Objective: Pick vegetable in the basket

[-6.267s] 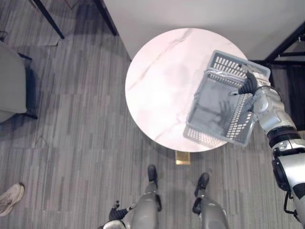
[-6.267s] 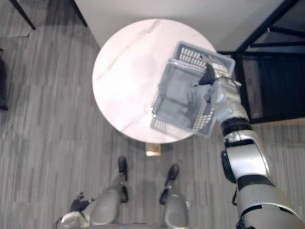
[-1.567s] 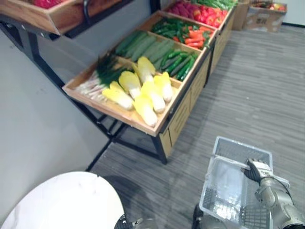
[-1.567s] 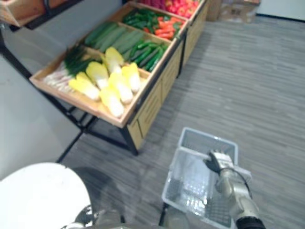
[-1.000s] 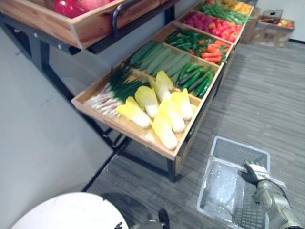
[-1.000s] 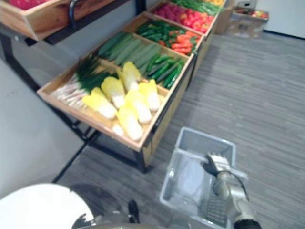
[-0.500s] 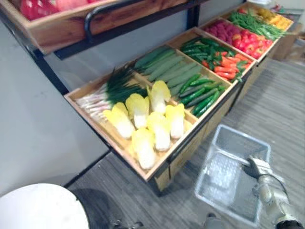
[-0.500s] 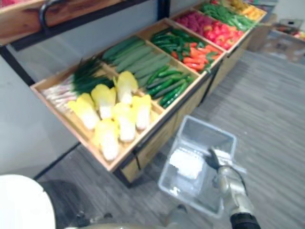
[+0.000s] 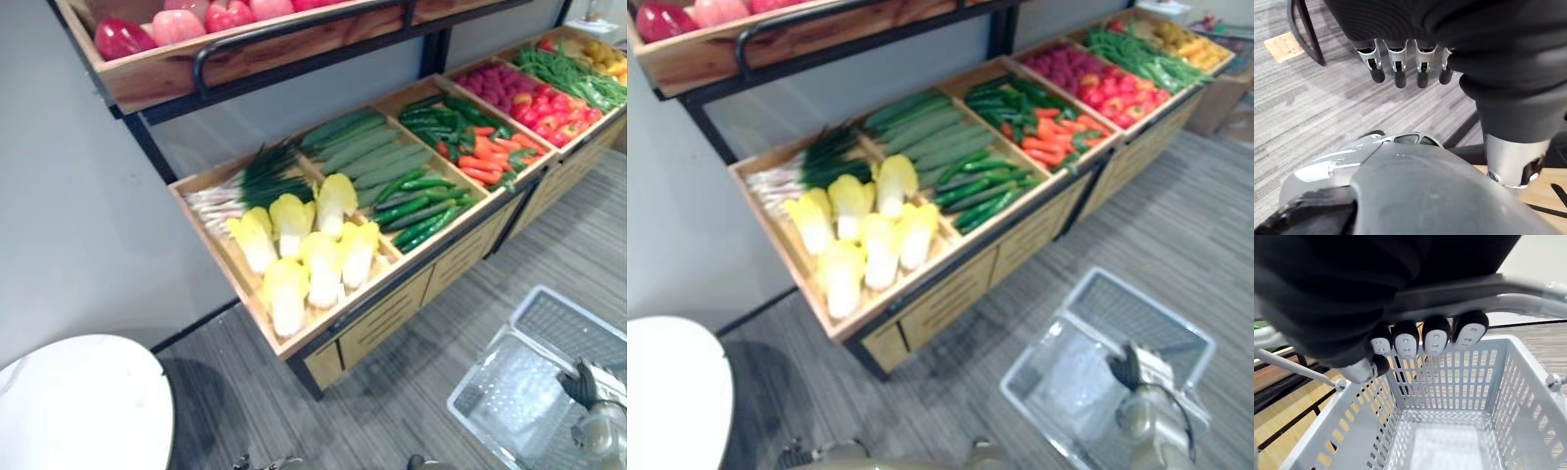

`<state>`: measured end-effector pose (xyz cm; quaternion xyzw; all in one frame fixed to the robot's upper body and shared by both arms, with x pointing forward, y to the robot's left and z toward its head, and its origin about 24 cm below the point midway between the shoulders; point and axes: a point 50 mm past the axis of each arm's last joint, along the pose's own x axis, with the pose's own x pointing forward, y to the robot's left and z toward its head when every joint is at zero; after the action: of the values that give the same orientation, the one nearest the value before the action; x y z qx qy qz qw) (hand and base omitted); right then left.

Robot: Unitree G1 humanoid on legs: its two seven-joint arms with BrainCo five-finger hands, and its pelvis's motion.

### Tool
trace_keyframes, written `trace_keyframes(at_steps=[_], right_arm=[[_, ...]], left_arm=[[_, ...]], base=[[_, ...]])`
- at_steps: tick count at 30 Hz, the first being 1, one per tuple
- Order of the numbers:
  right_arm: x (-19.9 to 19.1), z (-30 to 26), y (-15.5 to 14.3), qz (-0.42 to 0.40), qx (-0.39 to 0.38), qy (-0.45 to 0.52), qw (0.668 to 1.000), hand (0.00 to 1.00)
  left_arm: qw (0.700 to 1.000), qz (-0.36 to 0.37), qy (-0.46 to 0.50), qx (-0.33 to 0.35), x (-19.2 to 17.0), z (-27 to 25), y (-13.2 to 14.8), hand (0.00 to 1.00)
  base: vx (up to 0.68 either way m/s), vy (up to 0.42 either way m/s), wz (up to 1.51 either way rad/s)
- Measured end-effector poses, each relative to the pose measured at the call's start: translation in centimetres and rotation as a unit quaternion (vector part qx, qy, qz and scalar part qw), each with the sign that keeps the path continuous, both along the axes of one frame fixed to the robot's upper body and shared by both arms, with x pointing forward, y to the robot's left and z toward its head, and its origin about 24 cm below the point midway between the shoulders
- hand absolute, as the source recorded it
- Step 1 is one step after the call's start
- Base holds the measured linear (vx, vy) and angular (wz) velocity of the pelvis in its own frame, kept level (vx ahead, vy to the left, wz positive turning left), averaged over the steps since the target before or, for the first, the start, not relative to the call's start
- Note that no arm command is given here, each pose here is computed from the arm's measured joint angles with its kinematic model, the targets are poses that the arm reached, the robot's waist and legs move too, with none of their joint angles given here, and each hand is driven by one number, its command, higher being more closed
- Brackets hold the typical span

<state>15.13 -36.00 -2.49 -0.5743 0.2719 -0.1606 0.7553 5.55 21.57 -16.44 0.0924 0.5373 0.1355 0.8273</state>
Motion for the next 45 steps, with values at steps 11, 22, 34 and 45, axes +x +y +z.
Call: trace_keyframes(at_steps=[11, 22, 34, 45], right_arm=[[-5.8, -1.8, -4.1, -0.133, 0.021, 0.049, 0.99, 1.0], [-8.7, -2.8, -4.9, -0.206, 0.05, 0.051, 0.976, 1.0], [-8.0, -3.7, -3.9, -0.206, 0.071, 0.047, 0.975, 1.0], [-6.5, -4.3, -2.5, -0.175, 0.076, 0.057, 0.98, 1.0]], left_arm=[[0.993, -0.018, -0.103, 0.058, 4.5, 2.4, 2.0, 0.0], [0.907, -0.098, -0.365, 0.185, 11.3, 11.9, 2.4, 0.0], [0.867, -0.078, -0.446, 0.205, 13.7, 15.3, 0.0, 0.0], [0.855, -0.06, -0.471, 0.207, 16.2, 16.5, -0.7, 0.0]], base=[[0.03, 0.117, 0.16], [0.04, 0.002, -0.07], [0.02, -0.002, -0.05], [0.01, -0.007, -0.13]])
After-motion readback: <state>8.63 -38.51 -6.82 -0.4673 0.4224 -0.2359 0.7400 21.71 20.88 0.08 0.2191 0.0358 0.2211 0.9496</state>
